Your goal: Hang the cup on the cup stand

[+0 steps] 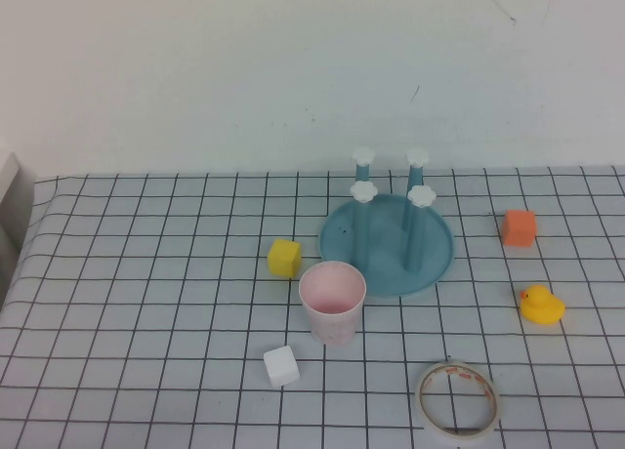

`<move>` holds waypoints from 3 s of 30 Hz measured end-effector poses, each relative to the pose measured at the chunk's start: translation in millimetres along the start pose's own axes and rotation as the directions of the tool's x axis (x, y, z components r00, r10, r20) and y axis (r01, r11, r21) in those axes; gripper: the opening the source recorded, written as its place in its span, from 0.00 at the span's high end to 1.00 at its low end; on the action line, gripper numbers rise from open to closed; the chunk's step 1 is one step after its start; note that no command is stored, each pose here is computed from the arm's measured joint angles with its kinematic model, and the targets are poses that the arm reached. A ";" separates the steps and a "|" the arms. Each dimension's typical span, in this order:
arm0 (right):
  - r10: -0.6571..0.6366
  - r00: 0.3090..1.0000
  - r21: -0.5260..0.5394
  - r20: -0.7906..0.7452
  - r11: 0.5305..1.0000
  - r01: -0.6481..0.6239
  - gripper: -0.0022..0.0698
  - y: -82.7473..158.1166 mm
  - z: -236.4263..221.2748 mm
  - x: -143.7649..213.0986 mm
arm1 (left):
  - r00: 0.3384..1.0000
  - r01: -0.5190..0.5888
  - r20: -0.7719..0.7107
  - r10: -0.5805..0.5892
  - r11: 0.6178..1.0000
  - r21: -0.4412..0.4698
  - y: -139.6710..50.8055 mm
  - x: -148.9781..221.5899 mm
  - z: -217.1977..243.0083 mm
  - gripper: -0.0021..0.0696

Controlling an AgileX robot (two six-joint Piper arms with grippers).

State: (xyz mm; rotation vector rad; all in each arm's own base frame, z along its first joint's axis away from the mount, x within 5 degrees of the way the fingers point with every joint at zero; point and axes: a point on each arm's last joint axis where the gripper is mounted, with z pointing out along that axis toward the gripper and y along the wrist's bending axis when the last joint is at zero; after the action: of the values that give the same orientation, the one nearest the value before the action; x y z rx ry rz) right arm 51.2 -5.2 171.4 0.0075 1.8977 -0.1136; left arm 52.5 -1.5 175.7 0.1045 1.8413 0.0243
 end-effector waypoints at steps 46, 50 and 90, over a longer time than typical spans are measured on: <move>-0.099 0.547 0.147 0.831 0.988 -0.045 0.97 -10.9 -43.4 -78.4 | 0.386 0.090 0.920 0.072 0.989 -0.115 14.6 -122.1 -79.7 0.97; -0.160 0.637 0.178 0.755 0.983 0.036 0.97 -11.6 -62.1 -113.9 | 0.441 0.080 0.897 0.026 0.995 -0.068 16.5 -170.8 -117.5 0.97; -0.505 0.857 -0.898 -0.105 0.419 0.137 0.97 220.8 137.4 -161.6 | 0.943 0.049 -0.330 0.037 0.968 0.248 -14.6 -156.3 69.8 0.97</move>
State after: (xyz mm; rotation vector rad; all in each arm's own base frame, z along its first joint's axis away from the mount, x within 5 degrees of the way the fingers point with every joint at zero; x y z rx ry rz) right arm 247.0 211.4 263.5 -1.1535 2.0991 0.6706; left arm 160.5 -31.9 305.9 0.2884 2.1773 -0.2107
